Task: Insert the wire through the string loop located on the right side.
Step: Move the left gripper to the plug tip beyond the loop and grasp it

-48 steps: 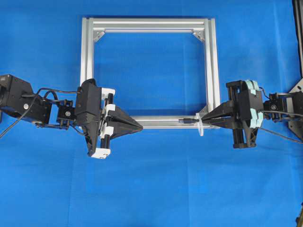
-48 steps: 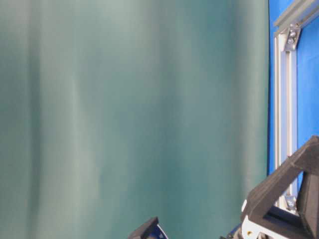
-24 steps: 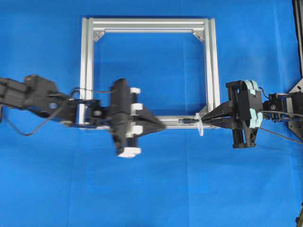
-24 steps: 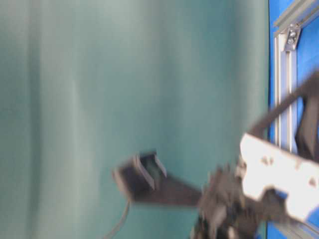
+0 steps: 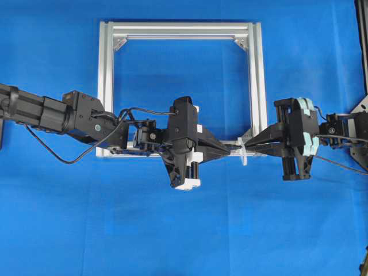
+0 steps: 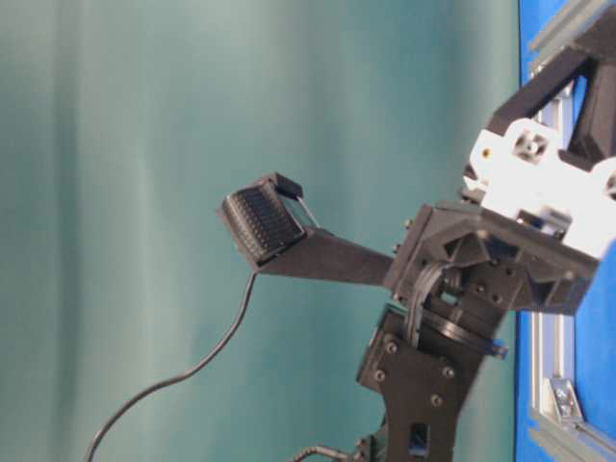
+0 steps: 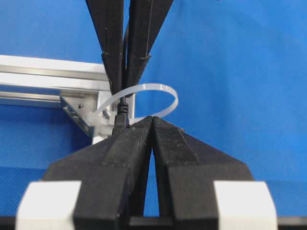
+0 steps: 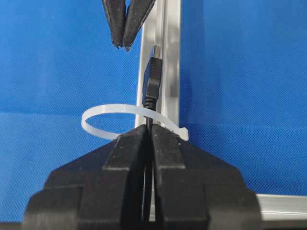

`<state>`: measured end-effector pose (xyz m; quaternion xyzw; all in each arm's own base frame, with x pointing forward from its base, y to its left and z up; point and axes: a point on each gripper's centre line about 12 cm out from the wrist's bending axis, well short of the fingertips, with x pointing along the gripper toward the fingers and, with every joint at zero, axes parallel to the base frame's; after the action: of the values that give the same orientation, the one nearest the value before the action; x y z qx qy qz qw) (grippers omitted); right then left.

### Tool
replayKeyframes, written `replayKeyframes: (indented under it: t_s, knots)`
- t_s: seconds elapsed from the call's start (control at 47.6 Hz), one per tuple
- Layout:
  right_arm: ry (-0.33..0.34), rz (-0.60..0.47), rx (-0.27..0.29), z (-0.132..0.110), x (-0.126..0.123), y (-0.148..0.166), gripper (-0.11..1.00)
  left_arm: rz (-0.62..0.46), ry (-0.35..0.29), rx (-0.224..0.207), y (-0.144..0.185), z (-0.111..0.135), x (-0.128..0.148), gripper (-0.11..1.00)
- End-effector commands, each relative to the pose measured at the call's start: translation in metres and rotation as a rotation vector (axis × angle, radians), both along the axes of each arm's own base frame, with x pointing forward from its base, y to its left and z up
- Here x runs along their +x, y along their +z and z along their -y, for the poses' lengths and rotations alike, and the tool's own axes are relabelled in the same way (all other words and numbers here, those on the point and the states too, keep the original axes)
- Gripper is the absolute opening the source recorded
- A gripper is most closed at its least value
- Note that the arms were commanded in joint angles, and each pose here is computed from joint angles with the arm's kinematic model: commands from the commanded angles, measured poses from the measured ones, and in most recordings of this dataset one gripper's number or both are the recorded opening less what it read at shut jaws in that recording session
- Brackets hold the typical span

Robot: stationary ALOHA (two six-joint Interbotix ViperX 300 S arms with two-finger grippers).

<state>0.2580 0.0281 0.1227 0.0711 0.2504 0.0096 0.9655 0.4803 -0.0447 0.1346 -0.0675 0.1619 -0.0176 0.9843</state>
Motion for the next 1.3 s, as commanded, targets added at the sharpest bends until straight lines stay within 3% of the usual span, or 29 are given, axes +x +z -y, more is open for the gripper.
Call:
replayKeyframes:
  t_s: [0.0,0.168,0.231,0.315,0.462,0.567,0.778,1.072,1.282]
  knots:
    - [0.005,0.028,0.001,-0.002,0.005,0.006,-0.04,0.042,-0.003,0.005,0.016,0.0,0.005,0.0]
    - [0.005,0.026,0.001,-0.002,0.005,0.006,-0.04,0.05,-0.006,0.016,0.018,0.0,0.007,0.01]
    - [0.005,0.026,0.001,-0.002,0.005,0.006,-0.04,0.055,-0.006,0.018,0.019,0.0,0.007,0.06]
    - [0.005,0.026,0.001,-0.002,0.005,0.006,-0.04,0.059,-0.005,0.017,0.02,-0.001,0.008,0.26]
    - [0.003,0.026,0.001,-0.001,0.005,0.006,-0.04,0.058,-0.006,0.017,0.019,0.0,0.008,0.72]
    - [0.005,0.026,0.001,-0.002,0.005,0.006,-0.04,0.059,-0.005,0.017,0.019,-0.001,0.009,0.91]
    - [0.005,0.026,0.001,-0.002,0.005,0.006,-0.04,0.049,-0.005,0.018,0.016,0.0,0.009,0.9]
    - [0.011,0.029,0.001,-0.003,0.005,0.007,-0.04,0.013,0.014,0.02,-0.014,-0.009,0.015,0.9]
    - [0.012,0.026,0.001,-0.004,0.005,0.006,-0.04,0.026,0.016,0.019,-0.012,-0.009,0.019,0.9]
